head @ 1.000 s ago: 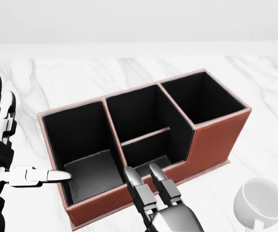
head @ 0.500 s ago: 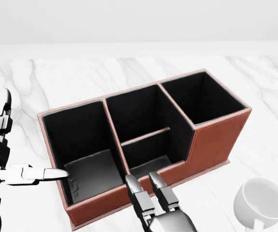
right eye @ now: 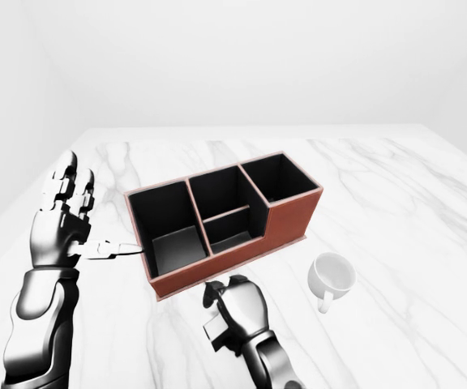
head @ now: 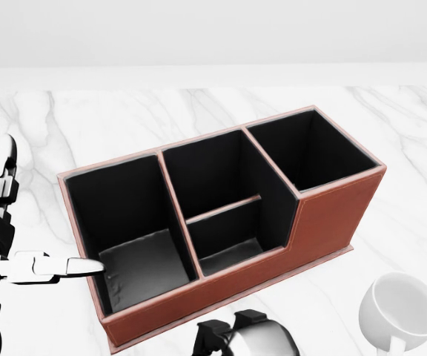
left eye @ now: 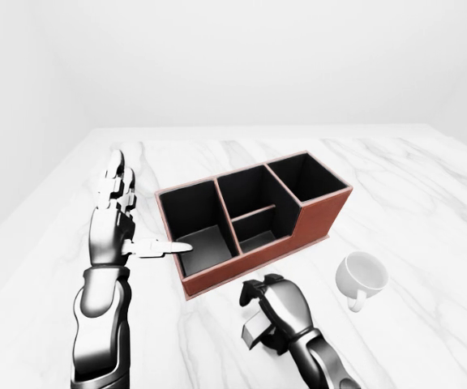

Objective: Pick up the book and place it in the front compartment of the caddy.

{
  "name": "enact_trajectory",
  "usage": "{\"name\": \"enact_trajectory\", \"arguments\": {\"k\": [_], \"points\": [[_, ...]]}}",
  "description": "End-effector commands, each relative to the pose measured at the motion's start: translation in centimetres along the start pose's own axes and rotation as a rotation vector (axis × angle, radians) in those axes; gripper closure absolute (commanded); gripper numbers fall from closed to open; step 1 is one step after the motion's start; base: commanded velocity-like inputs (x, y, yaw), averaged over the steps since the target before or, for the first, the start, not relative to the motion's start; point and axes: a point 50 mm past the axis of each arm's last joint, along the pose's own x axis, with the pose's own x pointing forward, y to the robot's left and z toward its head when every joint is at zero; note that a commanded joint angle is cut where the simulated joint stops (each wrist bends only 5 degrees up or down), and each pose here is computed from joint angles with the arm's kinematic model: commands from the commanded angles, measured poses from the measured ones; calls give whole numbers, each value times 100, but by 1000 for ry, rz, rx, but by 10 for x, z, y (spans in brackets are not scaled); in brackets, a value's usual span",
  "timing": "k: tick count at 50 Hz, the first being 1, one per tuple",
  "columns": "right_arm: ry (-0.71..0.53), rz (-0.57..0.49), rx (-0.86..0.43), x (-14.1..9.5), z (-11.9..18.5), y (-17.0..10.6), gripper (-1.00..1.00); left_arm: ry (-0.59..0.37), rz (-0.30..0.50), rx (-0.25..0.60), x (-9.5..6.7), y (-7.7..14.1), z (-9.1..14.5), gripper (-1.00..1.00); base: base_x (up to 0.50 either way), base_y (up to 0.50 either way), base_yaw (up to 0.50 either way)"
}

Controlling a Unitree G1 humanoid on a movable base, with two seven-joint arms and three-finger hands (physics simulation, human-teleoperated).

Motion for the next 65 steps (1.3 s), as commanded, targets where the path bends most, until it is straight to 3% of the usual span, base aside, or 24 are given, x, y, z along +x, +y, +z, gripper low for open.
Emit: {"name": "enact_trajectory", "arguments": {"k": [1, 5, 17, 30, 47, 65], "points": [[45, 40, 14, -2, -9, 12, 100, 7, -1, 0, 0, 0, -2, -100, 0, 0, 0], [49, 31, 16, -3, -10, 10, 100, 3, 0, 0, 0, 0, -1, -100, 0, 0, 0], [-57, -50, 78, -5, 16, -49, 100, 2, 6, -1, 1, 2, -1, -100, 0, 0, 0], [-156, -121, 76, -5, 34, -96, 100, -6, 9, 0, 1, 3, 1, -100, 0, 0, 0], [-235, -191, 55, -1, 47, -131, 100, -20, 16, 10, 3, 9, 4, -100, 0, 0, 0], [-239, -232, 57, 5, 54, -153, 100, -68, 42, 26, 6, 20, 15, -100, 0, 0, 0]]}}
